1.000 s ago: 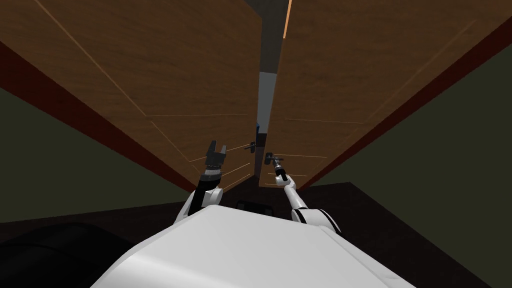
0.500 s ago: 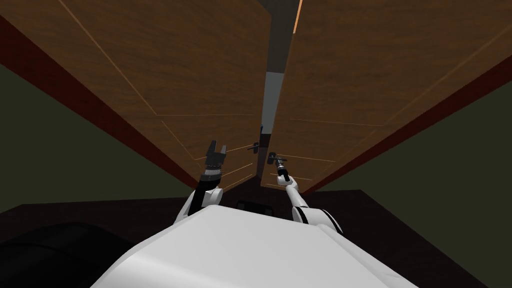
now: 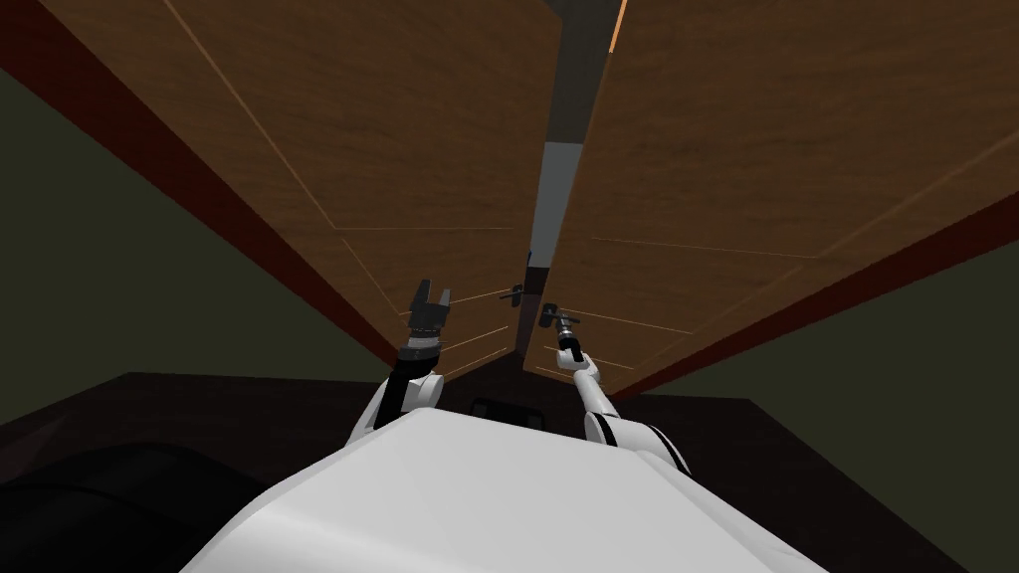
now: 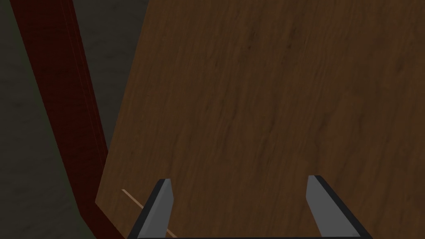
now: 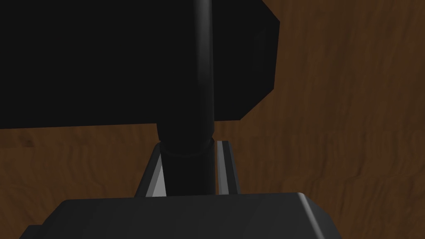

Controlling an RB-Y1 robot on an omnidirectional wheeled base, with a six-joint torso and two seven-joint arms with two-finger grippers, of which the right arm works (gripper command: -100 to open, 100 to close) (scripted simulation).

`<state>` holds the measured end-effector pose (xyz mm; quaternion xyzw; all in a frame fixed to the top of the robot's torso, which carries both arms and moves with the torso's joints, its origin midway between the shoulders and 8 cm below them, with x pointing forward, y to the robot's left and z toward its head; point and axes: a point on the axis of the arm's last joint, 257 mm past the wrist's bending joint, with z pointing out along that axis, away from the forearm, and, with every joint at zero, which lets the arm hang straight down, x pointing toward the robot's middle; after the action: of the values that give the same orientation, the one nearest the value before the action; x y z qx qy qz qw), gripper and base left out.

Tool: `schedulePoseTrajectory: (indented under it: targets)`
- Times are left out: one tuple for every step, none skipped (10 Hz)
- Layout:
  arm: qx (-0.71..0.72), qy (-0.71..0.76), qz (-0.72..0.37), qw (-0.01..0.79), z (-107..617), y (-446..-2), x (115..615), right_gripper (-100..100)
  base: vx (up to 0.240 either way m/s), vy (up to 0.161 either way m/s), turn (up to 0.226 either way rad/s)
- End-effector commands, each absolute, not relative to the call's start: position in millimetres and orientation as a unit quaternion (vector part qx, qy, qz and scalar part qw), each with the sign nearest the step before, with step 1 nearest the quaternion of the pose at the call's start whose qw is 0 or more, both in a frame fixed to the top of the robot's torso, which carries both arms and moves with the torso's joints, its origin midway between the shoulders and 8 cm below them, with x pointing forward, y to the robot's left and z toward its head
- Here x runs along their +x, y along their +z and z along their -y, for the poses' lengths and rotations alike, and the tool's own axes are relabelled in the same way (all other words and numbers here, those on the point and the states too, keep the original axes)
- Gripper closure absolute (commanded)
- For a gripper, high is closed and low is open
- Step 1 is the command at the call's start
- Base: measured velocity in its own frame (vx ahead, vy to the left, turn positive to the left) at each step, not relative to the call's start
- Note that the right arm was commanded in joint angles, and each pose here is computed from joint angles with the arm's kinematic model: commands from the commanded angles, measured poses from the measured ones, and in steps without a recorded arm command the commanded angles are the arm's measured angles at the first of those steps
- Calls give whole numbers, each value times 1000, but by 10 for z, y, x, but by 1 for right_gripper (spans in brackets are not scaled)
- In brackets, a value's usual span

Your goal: Push the door open

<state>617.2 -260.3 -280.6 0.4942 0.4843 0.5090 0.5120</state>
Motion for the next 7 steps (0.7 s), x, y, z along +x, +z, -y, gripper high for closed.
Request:
schedulePoseTrajectory:
  targets:
    - [497, 501, -465, 534, 2878, -2675, 6213, 100, 38, 8, 149]
    - [499, 500, -463, 535, 2905, -2674, 6211, 100, 26, 2, 64]
    - [508, 490, -453, 545, 3092, -2671, 6187, 100, 22, 7, 159]
    - [509, 489, -453, 544, 3092, -2679, 6185, 100, 25, 2, 69]
    - [518, 479, -442, 554, 3282, -2669, 6156, 100, 35, 6, 133]
    - [523, 469, -435, 563, 3423, -2670, 6128, 100, 48, 14, 218]
    - [527, 468, -431, 564, 3473, -2669, 6119, 100, 33, 5, 79]
